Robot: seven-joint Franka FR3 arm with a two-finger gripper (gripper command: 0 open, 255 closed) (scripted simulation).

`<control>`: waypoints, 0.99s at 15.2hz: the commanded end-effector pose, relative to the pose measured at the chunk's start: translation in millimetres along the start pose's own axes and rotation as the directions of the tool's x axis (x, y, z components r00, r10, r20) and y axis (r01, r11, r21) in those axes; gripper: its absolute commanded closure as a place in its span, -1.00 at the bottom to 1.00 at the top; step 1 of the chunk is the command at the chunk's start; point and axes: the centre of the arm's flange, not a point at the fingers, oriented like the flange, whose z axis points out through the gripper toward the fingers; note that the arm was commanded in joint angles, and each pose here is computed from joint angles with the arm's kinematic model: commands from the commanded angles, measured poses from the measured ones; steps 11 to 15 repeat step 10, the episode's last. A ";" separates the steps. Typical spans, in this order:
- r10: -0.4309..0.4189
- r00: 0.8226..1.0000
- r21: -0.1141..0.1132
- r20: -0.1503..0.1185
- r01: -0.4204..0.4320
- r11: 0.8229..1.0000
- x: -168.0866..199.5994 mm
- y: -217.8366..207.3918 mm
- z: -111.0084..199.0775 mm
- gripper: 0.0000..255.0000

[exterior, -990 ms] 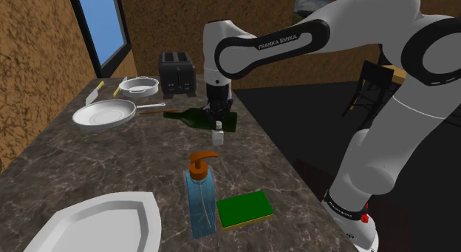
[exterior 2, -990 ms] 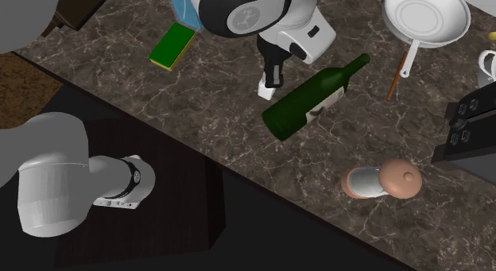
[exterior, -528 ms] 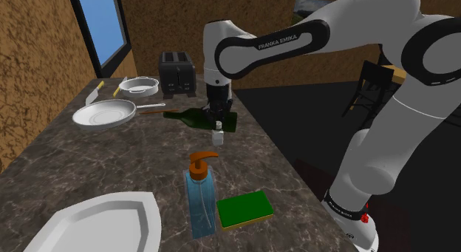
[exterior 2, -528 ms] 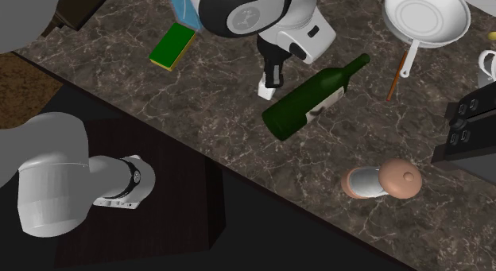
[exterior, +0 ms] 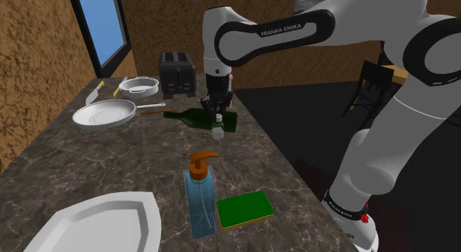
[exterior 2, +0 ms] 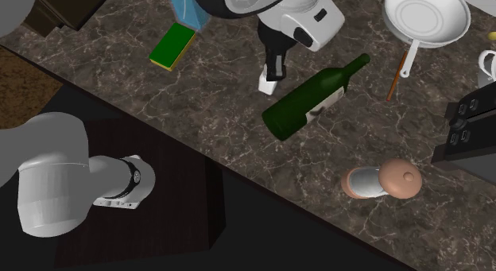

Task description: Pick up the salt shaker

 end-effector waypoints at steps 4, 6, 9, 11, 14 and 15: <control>0.000 1.000 0.000 0.000 0.000 1.000 -0.9 -0.6 -26.3 1.00; 0.000 1.000 0.000 0.000 0.000 1.000 -1.1 -0.7 -36.8 1.00; 0.000 1.000 0.000 0.000 0.000 1.000 -1.4 -0.8 -48.2 1.00; 0.000 1.000 0.000 0.000 0.000 1.000 -1.3 -0.8 -48.2 1.00; 0.000 1.000 0.000 0.000 0.000 1.000 -1.3 -0.8 -48.2 1.00; 0.000 1.000 0.000 0.000 0.000 1.000 -1.3 -0.8 -48.2 1.00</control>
